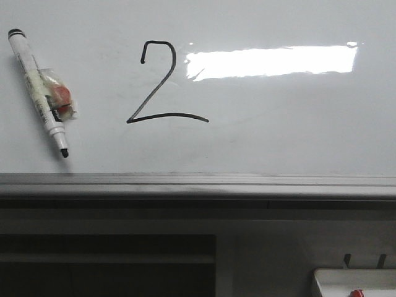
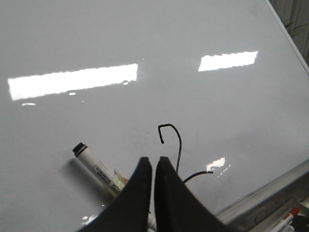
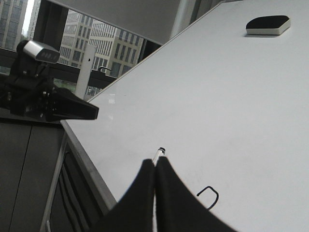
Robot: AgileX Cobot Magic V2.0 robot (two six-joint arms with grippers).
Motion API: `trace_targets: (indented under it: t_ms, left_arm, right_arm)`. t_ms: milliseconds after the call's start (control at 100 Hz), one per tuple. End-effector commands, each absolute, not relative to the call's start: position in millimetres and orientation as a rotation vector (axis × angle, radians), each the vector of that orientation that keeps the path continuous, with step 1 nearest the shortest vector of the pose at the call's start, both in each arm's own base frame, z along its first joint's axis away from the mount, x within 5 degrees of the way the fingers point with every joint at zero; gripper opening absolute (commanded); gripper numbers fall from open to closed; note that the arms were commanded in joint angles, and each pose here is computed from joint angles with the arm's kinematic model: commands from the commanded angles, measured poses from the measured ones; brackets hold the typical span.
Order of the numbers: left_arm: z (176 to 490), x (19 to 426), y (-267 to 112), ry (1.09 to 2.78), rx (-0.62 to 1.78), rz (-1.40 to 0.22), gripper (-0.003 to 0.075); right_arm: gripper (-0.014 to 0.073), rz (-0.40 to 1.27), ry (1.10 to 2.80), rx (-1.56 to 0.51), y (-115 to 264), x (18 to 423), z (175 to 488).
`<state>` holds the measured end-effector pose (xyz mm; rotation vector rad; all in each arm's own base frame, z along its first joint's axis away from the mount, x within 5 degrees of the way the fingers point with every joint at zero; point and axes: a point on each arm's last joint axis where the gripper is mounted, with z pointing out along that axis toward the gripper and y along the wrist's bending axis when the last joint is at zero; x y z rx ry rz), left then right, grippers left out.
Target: Write number 2 on whiteboard
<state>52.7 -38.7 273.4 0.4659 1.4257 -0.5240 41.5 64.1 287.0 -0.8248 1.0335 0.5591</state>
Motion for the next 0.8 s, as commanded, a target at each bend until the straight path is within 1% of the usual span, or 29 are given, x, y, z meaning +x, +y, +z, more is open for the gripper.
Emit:
trace_targets:
  t_ms: [0, 90, 690, 760, 790]
  left_arm:
    - [289.1, 47.5, -37.9, 1.321, 0.450, -0.566, -0.0020]
    - [289.2, 47.3, -37.7, 1.319, 0.449, -0.567, -0.0020]
    - [285.3, 48.1, -38.2, 1.335, 0.445, -0.573, -0.0020]
    - [285.3, 47.4, -36.3, 1.336, 0.424, -0.570, -0.0020]
    - [285.0, 47.4, -35.3, 1.329, 0.428, -0.543, -0.0020]
  right_arm:
    - [-0.0071, 0.555, 0.940, -0.755, 56.4, 37.6, 294.6]
    - [-0.0071, 0.555, 0.941, -0.757, 55.2, 36.9, 290.7]
    - [-0.0071, 0.554, 0.943, -0.758, 55.3, 36.9, 290.6]
    - [-0.0071, 0.554, 0.943, -0.758, 55.3, 36.9, 290.6]
    - [-0.0071, 0.555, 0.942, -0.757, 55.2, 36.9, 290.7]
